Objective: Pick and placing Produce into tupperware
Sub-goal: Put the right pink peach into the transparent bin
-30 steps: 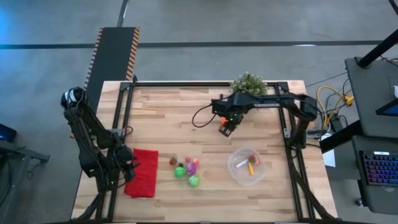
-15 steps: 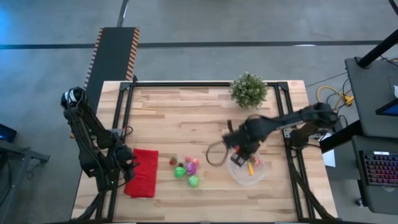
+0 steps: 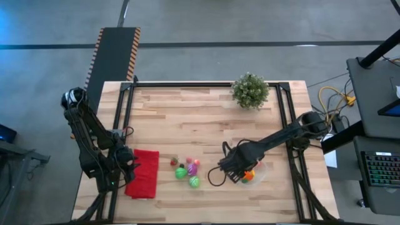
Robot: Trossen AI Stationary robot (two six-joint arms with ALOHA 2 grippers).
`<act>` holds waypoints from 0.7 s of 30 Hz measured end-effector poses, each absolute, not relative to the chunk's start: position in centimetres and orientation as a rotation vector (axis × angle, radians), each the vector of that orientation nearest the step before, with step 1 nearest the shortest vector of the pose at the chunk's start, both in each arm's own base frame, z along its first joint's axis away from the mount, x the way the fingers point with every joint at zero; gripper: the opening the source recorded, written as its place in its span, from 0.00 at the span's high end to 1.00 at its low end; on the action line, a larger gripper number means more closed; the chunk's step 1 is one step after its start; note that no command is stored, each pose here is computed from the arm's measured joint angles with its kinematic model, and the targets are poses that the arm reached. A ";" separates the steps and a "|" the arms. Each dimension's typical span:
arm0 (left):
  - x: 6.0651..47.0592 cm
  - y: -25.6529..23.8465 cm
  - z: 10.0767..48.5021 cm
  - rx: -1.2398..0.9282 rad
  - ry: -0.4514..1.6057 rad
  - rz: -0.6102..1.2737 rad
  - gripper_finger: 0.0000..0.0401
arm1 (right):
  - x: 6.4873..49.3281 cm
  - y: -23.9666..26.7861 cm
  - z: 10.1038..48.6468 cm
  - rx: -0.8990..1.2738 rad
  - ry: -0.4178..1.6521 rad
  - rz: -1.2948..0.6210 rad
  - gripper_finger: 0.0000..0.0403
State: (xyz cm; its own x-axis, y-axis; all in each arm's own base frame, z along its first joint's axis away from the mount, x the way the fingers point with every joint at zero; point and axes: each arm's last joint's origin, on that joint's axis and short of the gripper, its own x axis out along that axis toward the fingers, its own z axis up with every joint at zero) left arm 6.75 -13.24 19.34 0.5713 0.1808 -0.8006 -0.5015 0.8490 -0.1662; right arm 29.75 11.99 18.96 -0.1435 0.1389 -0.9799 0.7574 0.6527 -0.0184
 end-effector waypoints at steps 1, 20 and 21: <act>6.7 -13.2 19.3 -0.401 0.878 0.413 0.65 | 29.8 12.0 18.8 0.739 1.658 -0.637 0.59; 6.7 -13.3 19.3 -0.410 0.881 0.416 0.65 | 31.5 8.6 23.7 0.760 1.428 -0.517 0.42; 6.7 -13.3 19.3 -0.410 0.881 0.416 0.65 | 32.0 8.5 23.9 0.771 1.390 -0.483 0.40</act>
